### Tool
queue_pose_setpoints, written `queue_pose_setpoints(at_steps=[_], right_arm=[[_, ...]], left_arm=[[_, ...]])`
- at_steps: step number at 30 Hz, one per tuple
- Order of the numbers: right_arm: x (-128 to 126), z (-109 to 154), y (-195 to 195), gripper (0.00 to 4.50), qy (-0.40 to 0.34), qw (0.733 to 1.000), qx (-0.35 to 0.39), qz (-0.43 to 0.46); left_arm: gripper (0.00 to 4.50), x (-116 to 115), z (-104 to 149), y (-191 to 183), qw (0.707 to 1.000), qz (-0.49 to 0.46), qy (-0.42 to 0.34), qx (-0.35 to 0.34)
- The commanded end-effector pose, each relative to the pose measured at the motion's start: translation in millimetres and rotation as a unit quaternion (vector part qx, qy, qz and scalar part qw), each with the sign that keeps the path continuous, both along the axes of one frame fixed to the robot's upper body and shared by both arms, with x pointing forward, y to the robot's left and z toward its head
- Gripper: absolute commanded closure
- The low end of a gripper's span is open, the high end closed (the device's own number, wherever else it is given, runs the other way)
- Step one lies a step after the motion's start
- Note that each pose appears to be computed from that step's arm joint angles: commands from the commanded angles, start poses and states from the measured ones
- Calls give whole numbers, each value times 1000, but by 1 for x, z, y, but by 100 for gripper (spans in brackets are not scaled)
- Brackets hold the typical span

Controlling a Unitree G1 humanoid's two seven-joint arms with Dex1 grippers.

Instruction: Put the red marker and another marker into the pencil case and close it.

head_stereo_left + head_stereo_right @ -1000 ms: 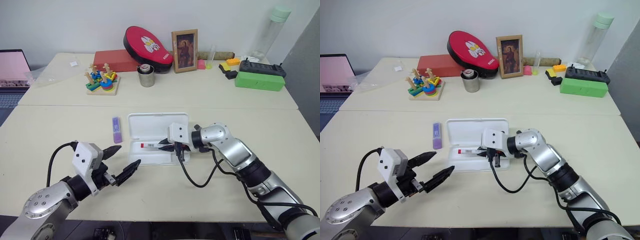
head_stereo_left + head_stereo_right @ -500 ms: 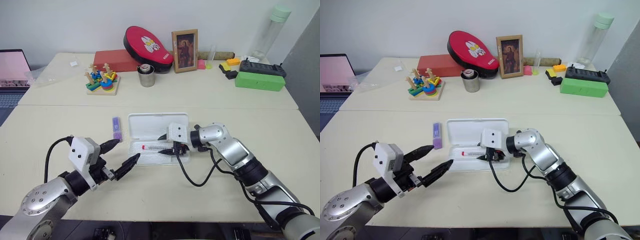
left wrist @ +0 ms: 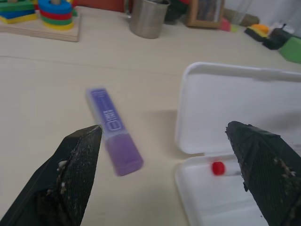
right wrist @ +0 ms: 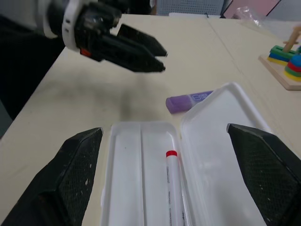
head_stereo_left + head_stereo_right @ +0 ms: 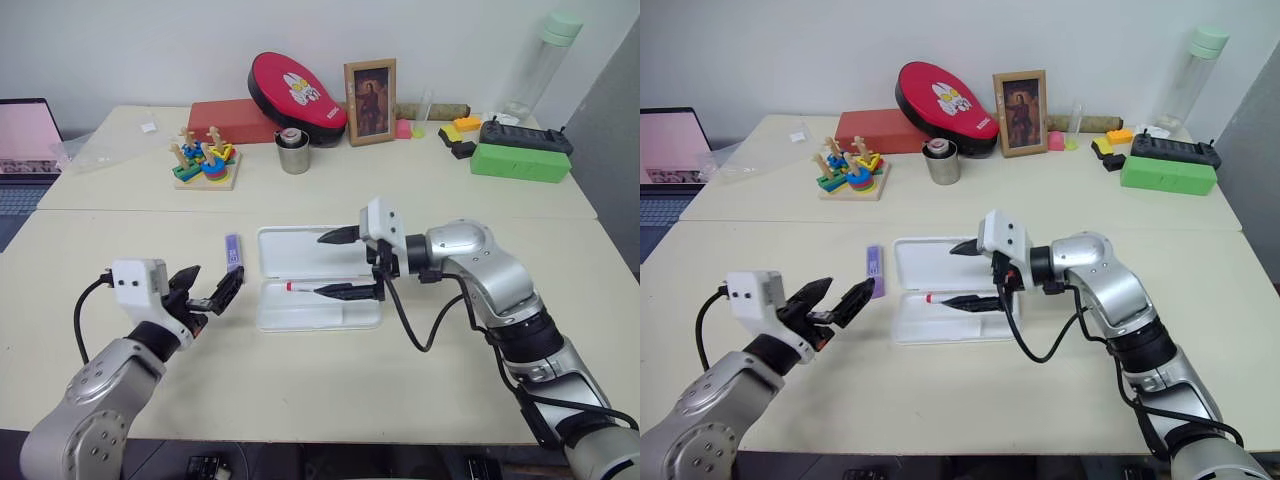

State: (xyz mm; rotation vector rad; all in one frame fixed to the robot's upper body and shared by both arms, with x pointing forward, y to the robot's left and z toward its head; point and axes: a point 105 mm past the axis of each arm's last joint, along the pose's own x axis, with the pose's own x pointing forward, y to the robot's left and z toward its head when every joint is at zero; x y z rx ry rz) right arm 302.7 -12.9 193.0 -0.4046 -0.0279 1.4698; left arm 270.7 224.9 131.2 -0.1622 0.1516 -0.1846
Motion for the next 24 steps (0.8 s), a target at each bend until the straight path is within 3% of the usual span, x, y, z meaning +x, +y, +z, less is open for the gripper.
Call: queue_pose_setpoints(at_steps=[1,7,14,24], right_arm=[[0,20,0,6,-21,999,28,-6],[3,26,1,6,-29,999,39,-24],[1,27,0,6,-30,998,43,-29],[3,31,-5,6,-35,997,48,-45]], left_arm=[[0,10,-21,8,998,39,50,18],[0,22,-35,20,993,60,87,44],[0,50,-28,4,995,33,84,50],[0,56,-36,3,993,33,99,58]])
